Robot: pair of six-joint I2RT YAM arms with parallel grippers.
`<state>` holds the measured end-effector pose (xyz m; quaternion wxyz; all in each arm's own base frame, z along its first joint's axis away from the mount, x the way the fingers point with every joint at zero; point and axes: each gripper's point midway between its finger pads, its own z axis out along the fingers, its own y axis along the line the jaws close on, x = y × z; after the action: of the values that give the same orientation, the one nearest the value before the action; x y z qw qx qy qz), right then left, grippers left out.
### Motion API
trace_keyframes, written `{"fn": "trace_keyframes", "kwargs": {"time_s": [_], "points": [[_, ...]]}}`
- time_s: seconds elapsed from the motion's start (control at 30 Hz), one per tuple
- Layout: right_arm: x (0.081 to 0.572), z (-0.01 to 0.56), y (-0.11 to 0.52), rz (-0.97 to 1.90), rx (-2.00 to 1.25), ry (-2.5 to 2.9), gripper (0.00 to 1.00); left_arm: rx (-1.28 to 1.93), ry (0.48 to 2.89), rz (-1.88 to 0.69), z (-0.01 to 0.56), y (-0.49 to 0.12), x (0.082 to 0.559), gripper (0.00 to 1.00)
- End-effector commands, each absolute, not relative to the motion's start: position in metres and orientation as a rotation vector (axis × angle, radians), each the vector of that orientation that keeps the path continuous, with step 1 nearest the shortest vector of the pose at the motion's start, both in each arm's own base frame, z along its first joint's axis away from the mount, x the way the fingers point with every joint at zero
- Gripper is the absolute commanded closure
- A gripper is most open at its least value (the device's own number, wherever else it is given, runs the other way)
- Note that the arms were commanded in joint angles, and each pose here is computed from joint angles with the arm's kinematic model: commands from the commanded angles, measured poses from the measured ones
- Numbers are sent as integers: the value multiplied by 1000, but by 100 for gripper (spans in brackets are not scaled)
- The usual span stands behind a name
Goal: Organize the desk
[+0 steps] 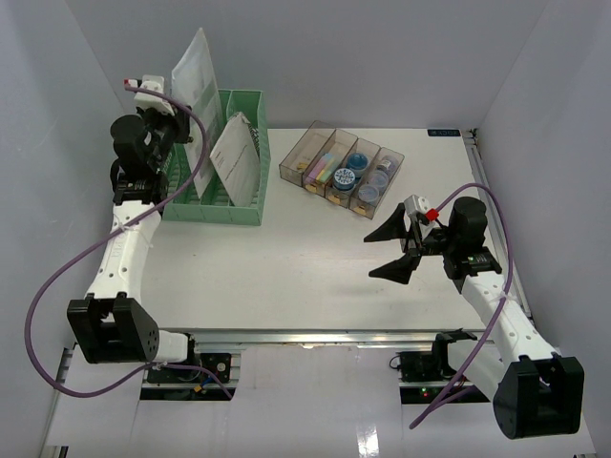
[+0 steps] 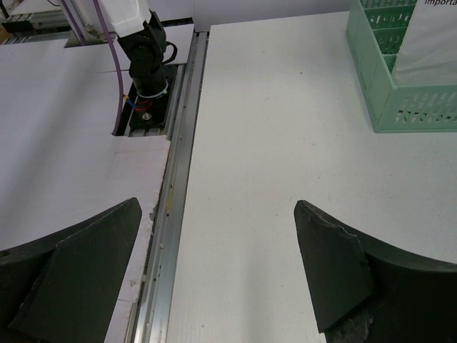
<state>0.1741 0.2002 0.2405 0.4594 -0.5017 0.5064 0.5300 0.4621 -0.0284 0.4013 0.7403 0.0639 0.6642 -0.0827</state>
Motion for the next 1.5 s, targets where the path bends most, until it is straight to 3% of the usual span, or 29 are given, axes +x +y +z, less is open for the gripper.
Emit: {"fn": "trace_keyframes", "kwargs": {"time_s": [0.0, 0.2, 0.8, 1.1, 1.13, 1.23, 1.33, 1.4, 1.47], "points": [[173, 240, 199, 1305, -1252, 1222, 6, 139, 1335, -255, 412, -21, 451, 100], [174, 238, 199, 1309, -1248, 1228, 6, 194, 1316, -288, 380, -24, 453, 100], [178, 233, 197, 1303, -1237, 1239, 6, 220, 1149, -311, 380, -24, 474, 100], [179, 233, 197, 1305, -1237, 1239, 6, 216, 1211, -314, 341, -24, 470, 99], [179, 232, 197, 1304, -1237, 1239, 6, 218, 1222, -317, 335, -25, 468, 96], [179, 232, 197, 1304, -1234, 1243, 6, 224, 1247, -328, 325, -27, 463, 75], [180, 231, 196, 1297, -1230, 1246, 6, 220, 1272, -331, 319, -28, 457, 37], [182, 231, 196, 1293, -1225, 1251, 6, 199, 1284, -320, 320, -25, 453, 19], [183, 231, 195, 1284, -1218, 1256, 6, 176, 1293, -310, 329, -23, 446, 10]]}}
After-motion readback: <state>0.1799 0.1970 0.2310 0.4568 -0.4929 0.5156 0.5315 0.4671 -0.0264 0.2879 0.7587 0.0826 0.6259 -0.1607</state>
